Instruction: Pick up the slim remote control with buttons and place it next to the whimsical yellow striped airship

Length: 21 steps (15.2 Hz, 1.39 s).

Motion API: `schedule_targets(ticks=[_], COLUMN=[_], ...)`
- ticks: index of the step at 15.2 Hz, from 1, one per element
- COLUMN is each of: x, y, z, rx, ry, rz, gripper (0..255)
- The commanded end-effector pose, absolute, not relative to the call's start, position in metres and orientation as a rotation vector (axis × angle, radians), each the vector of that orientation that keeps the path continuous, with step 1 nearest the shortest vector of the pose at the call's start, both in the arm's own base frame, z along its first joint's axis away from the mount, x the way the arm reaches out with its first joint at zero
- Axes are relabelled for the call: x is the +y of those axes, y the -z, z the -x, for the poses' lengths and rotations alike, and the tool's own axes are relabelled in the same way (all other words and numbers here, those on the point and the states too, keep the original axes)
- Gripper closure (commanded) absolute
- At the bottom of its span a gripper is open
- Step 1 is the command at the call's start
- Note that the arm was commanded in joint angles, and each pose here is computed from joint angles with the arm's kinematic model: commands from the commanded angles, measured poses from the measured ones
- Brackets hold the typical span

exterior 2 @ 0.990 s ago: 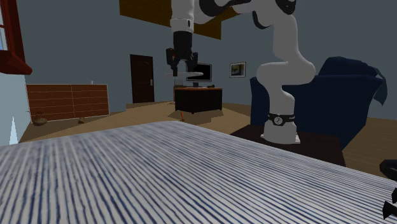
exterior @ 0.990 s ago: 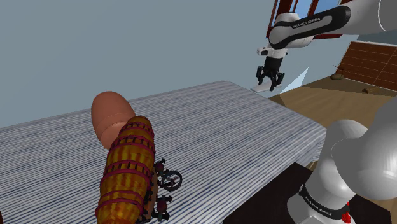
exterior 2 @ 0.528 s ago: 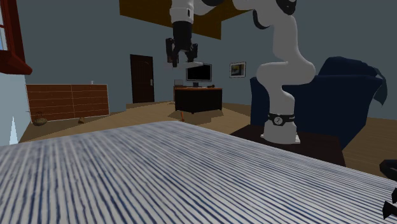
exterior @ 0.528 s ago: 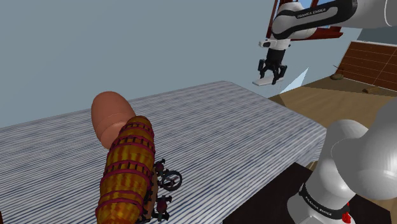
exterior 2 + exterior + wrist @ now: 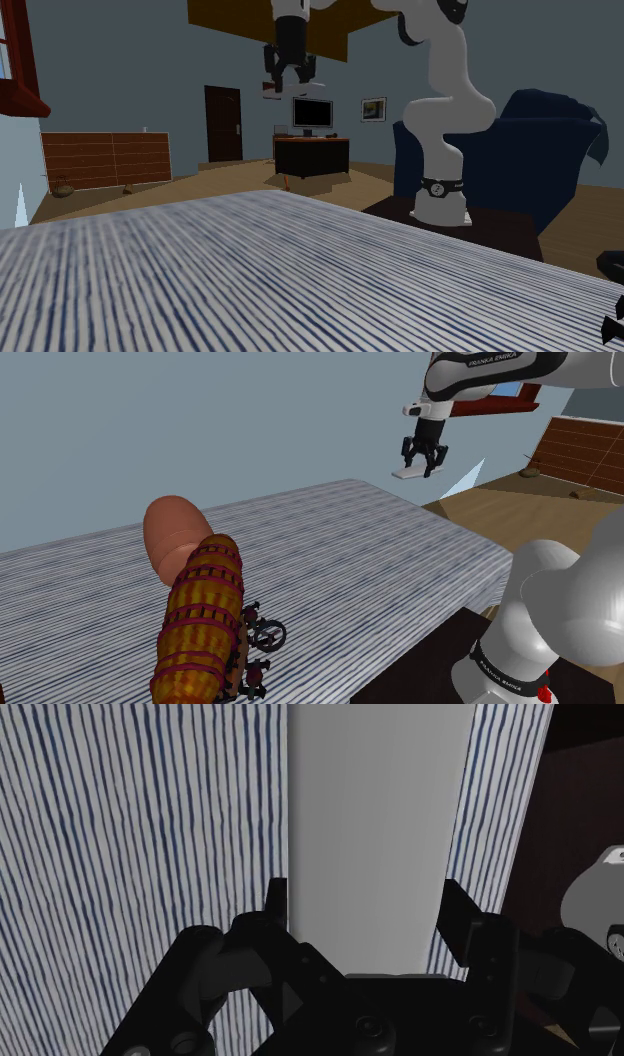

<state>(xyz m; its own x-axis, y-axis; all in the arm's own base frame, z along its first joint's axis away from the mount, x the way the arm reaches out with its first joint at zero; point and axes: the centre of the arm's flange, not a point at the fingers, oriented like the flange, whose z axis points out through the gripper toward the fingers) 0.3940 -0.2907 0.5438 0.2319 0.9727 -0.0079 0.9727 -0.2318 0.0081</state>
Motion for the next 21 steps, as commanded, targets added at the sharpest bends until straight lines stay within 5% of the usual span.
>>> schedule_targets(ticks=[1,21], x=[-0.269,-0.037], y=[-0.545,-0.546], z=[-0.408,-0.534], rx=[1.939,1.939], ry=[0.002,0.002], rz=[-2.458,-2.458], gripper=[255,255])
